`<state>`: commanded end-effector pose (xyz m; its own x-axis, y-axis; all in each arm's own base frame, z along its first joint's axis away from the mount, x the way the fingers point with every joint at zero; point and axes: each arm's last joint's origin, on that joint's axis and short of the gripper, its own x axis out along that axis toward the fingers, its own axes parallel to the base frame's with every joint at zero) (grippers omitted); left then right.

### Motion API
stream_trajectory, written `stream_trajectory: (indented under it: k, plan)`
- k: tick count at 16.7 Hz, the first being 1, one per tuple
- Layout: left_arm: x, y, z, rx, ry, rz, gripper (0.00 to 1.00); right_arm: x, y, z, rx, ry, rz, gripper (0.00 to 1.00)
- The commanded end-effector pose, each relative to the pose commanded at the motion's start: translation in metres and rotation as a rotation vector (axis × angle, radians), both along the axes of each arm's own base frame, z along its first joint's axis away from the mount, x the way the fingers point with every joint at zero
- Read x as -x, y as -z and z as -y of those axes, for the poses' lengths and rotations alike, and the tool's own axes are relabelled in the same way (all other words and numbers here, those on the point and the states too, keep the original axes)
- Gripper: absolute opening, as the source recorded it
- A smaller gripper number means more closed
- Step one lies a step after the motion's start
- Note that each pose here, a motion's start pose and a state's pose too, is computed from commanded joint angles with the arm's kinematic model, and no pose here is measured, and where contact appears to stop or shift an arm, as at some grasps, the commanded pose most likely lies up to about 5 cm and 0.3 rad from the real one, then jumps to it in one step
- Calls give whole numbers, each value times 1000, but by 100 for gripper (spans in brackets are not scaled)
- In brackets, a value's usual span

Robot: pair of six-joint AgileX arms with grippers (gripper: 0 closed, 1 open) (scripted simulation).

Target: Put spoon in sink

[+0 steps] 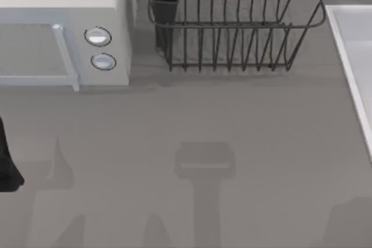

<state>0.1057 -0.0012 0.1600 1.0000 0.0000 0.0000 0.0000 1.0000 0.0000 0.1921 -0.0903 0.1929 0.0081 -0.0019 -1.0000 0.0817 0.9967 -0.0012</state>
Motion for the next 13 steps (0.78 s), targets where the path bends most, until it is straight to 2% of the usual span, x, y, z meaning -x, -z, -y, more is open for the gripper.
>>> stream_trajectory:
  k: [4, 10, 13]
  plan:
    - [0, 0, 0, 0, 0, 0, 100, -2, 17, 1, -3, 3, -5, 100]
    - [0, 0, 0, 0, 0, 0, 100, -5, 82, 3, 3, 3, 6, 100]
    - [0, 0, 0, 0, 0, 0, 100, -1, 99, 1, -1, 3, -2, 100]
